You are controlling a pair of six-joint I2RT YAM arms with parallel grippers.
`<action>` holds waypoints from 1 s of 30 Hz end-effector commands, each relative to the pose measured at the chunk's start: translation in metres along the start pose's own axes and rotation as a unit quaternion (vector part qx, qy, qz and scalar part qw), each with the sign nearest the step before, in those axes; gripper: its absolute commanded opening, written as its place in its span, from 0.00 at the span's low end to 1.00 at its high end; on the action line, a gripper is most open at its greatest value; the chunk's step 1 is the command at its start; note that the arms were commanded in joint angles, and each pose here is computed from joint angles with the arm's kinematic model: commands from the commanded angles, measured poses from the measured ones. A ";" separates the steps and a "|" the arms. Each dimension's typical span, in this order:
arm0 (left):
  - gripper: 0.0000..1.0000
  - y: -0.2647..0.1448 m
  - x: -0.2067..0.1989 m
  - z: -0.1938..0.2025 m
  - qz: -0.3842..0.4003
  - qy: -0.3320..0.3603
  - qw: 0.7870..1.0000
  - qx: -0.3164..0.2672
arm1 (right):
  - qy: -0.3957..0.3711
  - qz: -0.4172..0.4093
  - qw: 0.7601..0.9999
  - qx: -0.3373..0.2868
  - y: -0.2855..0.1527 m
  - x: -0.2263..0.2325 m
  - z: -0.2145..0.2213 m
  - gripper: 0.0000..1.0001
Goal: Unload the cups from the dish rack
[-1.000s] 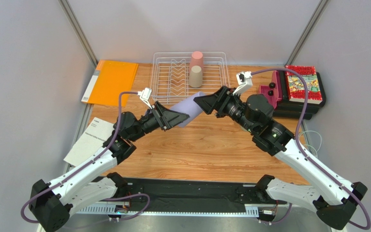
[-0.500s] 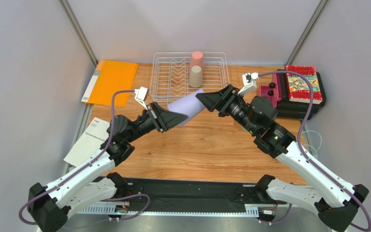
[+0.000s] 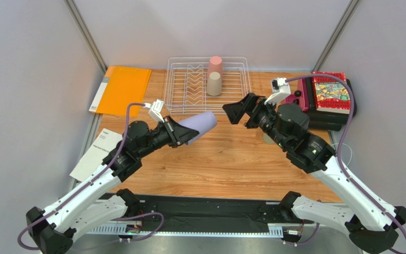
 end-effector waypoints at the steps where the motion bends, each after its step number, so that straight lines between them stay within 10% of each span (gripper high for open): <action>1: 0.00 -0.009 0.011 -0.008 -0.102 0.060 0.993 0.010 | -0.058 0.053 0.996 -0.035 -0.019 -0.008 -0.030 1.00; 9: 0.00 -0.002 0.018 -0.038 -0.317 0.167 0.928 0.100 | -0.115 0.141 0.983 -0.013 -0.031 -0.038 -0.023 1.00; 19: 0.00 0.037 0.035 -0.064 -0.495 0.337 0.766 0.234 | -0.142 0.172 0.975 -0.005 -0.038 -0.051 -0.018 1.00; 30: 0.00 0.072 0.063 -0.042 -0.468 0.325 0.762 0.308 | -0.144 0.157 0.977 0.008 -0.030 -0.053 -0.004 1.00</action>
Point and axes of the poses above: each gripper's point midway between its finger pads, its own y axis out along the fingers, its own x axis along the line the jaws close on, z = x × y, the point moved 6 cm from there along -y, back along the fingers, and after that the axes turned 5 degrees about -y, right-handed, at the moved point
